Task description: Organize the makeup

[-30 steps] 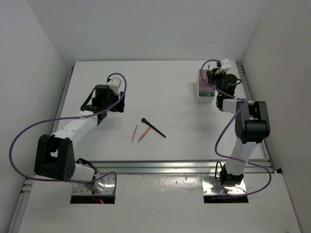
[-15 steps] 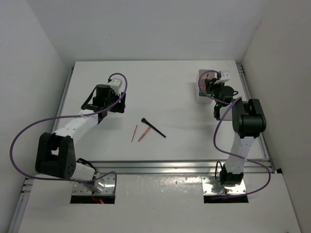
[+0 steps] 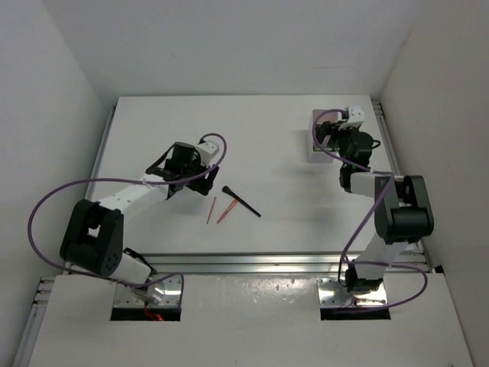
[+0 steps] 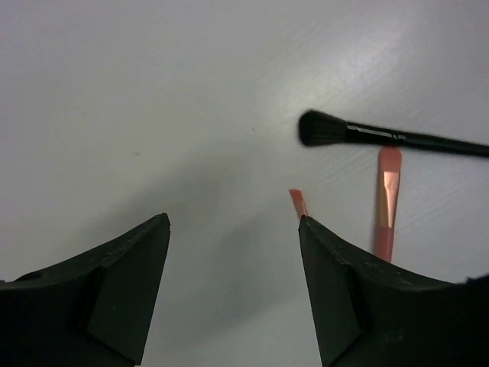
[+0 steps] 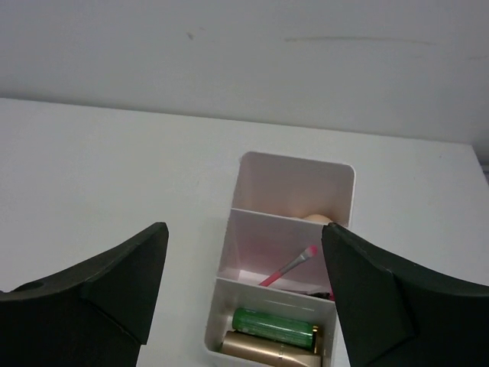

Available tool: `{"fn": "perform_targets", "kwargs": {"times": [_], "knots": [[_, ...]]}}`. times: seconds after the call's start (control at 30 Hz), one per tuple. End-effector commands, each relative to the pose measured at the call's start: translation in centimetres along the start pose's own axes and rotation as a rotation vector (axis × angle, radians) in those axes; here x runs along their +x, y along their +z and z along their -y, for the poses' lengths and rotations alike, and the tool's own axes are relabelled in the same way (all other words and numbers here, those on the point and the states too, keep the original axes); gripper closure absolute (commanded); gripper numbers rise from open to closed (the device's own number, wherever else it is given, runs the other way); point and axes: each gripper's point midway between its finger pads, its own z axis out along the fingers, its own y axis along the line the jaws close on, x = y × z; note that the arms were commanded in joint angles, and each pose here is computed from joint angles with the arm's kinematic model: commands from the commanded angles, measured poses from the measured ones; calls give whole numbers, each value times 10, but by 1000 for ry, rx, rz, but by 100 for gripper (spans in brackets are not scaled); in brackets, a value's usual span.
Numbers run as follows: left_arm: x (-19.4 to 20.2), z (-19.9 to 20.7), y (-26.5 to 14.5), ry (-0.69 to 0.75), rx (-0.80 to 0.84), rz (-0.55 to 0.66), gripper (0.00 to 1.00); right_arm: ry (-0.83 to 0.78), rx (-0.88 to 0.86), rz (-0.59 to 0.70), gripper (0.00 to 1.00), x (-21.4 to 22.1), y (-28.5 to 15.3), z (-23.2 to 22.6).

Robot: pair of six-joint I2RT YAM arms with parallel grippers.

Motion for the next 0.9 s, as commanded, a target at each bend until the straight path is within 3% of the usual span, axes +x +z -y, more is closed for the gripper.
{"fn": "perform_targets", "kwargs": {"times": [0.0,0.13,0.2,0.23,0.27,0.33,0.37,0.47,0.63,0.73,0.87], "knots": [[43,25,6,58,74,-147,26,-99,-15,-89,18,-16,-14,-20],[65,41,10,68,72,-232,25,-134,-43,-144,18,-23,-38,-44],[73,56,11,68,80,-255,26,-132,-46,-196,18,-3,-57,-47],[78,56,14,69,60,-276,26,-135,-46,-161,18,-18,-63,-51],[83,59,19,68,53,-291,27,-130,-43,-215,18,2,-77,-51],[86,58,25,61,11,-305,29,-133,-37,-192,18,-10,-89,-52],[88,58,28,64,-7,-308,29,-133,-30,-239,18,7,-101,-51],[88,50,35,70,-71,-310,38,-147,4,-262,18,11,-123,-45],[104,48,32,77,-82,-360,64,-171,59,-241,18,-1,-148,-34],[106,61,30,58,-25,-375,70,-219,69,-248,18,-2,-153,-29],[113,73,30,33,33,-428,70,-262,60,-240,17,-12,-155,-29]]}}
